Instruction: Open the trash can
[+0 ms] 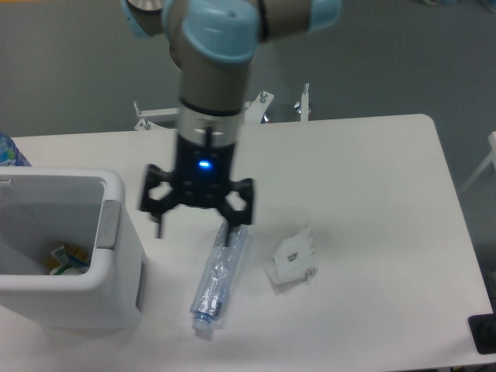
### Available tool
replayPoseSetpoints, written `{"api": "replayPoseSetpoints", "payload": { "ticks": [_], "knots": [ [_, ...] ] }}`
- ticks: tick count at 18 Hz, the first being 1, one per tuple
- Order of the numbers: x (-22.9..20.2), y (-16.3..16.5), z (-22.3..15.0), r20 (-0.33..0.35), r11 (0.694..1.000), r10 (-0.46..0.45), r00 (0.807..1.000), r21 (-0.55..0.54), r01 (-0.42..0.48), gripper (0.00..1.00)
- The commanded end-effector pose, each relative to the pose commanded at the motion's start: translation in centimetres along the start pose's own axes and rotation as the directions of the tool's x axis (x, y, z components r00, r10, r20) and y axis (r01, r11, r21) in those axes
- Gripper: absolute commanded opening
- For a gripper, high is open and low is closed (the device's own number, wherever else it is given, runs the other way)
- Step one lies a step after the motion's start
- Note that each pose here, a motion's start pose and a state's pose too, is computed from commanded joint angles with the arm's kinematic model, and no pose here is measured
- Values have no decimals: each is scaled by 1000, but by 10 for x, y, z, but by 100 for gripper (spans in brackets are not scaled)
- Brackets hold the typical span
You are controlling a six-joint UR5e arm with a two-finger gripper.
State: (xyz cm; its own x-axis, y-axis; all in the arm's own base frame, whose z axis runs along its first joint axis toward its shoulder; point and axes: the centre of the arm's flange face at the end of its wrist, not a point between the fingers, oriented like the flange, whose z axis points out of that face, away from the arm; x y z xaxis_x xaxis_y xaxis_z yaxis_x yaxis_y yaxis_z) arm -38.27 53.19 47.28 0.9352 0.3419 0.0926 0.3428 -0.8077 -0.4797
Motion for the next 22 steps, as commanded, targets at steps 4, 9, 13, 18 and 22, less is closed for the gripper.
{"api": "replayPoseSetpoints", "payload": {
  "ticks": [4, 9, 13, 18, 22],
  "knots": [
    [-58, 18, 12, 87, 995, 75, 993, -74, -69, 100],
    [-100, 48, 49, 62, 933, 317, 946, -202, -299, 100],
    [-130, 83, 68, 26, 861, 435, 900, -303, -408, 100],
    [-136, 91, 72, 5, 842, 464, 886, -312, -440, 100],
    [-136, 92, 72, 5, 842, 464, 886, -312, -440, 100]
  ]
}}
